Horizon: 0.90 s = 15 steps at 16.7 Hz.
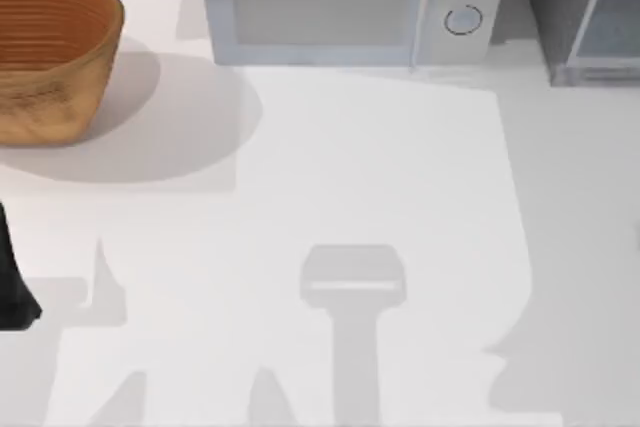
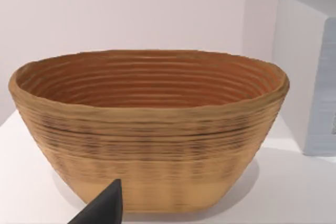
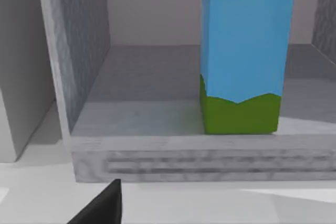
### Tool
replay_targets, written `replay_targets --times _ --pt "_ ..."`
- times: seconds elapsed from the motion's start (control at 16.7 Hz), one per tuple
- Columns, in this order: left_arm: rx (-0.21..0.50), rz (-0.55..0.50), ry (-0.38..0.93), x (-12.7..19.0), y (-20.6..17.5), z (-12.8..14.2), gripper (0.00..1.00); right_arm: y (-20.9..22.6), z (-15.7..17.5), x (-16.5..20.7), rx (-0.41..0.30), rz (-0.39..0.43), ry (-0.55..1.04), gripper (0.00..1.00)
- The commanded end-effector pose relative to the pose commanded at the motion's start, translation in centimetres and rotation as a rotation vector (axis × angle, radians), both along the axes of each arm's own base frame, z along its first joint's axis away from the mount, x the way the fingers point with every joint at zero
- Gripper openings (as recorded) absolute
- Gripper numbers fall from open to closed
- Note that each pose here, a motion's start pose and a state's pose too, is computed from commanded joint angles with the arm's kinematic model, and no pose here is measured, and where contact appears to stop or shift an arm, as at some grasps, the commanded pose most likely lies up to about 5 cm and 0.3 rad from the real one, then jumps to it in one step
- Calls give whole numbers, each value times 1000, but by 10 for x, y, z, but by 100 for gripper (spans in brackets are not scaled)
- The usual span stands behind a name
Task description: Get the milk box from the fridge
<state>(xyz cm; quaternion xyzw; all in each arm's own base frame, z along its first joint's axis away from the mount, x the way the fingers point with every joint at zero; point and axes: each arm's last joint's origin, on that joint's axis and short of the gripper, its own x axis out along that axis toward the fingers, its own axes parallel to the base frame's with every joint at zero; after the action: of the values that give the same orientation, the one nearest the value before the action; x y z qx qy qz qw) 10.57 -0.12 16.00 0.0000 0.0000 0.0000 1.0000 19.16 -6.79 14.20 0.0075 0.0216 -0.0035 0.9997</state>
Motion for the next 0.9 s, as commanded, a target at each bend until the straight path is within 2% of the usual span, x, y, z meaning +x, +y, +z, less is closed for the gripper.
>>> replay_targets --times 0.42,0.9 --pt "0 0 0 0 0 0 100 -31 -28 12 -11 6 -36 100" --pt "0 0 0 0 0 0 100 -33 -32 13 -13 9 -40 100"
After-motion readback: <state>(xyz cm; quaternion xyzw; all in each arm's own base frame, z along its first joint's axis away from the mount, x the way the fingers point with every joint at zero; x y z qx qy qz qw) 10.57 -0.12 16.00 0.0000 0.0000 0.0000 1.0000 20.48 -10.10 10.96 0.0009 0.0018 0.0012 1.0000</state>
